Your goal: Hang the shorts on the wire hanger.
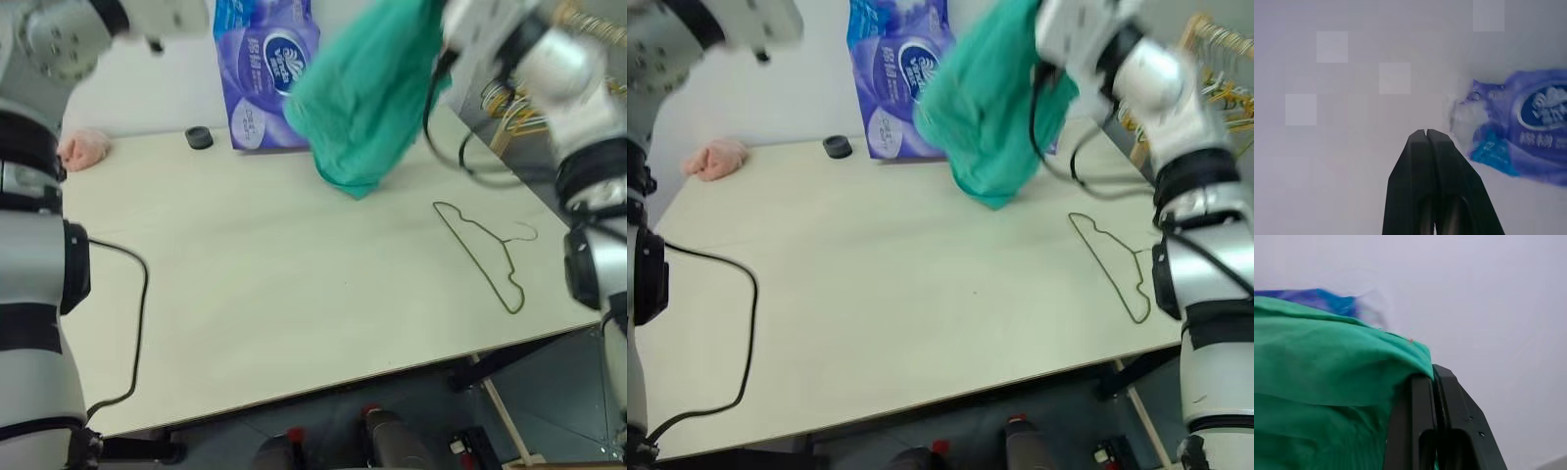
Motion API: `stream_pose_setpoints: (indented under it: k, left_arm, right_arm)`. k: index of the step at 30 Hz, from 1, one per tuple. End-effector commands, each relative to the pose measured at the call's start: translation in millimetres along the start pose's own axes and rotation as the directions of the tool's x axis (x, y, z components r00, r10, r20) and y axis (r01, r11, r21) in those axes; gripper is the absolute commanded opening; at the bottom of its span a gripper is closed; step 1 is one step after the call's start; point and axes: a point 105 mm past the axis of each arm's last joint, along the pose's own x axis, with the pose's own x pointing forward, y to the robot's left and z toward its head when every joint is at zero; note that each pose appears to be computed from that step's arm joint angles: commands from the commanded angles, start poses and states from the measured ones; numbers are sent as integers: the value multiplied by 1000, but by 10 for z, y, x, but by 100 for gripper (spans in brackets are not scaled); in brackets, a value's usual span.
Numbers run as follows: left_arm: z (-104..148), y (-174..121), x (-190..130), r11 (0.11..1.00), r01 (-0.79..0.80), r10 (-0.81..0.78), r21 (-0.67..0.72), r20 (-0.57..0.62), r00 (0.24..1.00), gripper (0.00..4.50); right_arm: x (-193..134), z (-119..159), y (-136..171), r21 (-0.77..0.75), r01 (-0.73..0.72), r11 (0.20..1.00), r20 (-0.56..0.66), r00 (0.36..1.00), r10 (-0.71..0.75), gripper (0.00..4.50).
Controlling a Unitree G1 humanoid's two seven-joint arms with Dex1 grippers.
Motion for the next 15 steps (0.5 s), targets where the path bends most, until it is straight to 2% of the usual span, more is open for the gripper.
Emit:
stream_pose_setpoints:
  k: [1,3,5,6,9,11,15]
  left_arm:
    - [-87,-196,-116,998,67,-67,1,-6,998,2]
    - [-88,-492,-144,940,110,-107,-323,29,994,2]
    - [71,-786,-187,788,211,-155,-578,145,977,2]
    - [173,-870,-215,705,261,-165,-659,206,965,2]
    - [653,-1113,-443,463,468,-156,-752,451,879,2]
    - [884,-1234,-568,345,516,-128,-784,505,854,2]
    - [1261,-1379,-736,205,558,-92,-804,552,829,2]
  right_arm:
    - [-38,189,289,36,-57,998,117,992,53,0]
    - [-65,200,577,102,-175,979,114,980,164,0]
    - [-40,221,616,178,-239,955,93,970,225,0]
    - [-33,219,616,212,-267,940,79,964,256,0]
    - [12,271,544,312,-302,901,65,953,297,0]
    - [54,317,471,349,-294,890,61,955,292,0]
    - [114,356,377,364,-286,886,41,956,291,0]
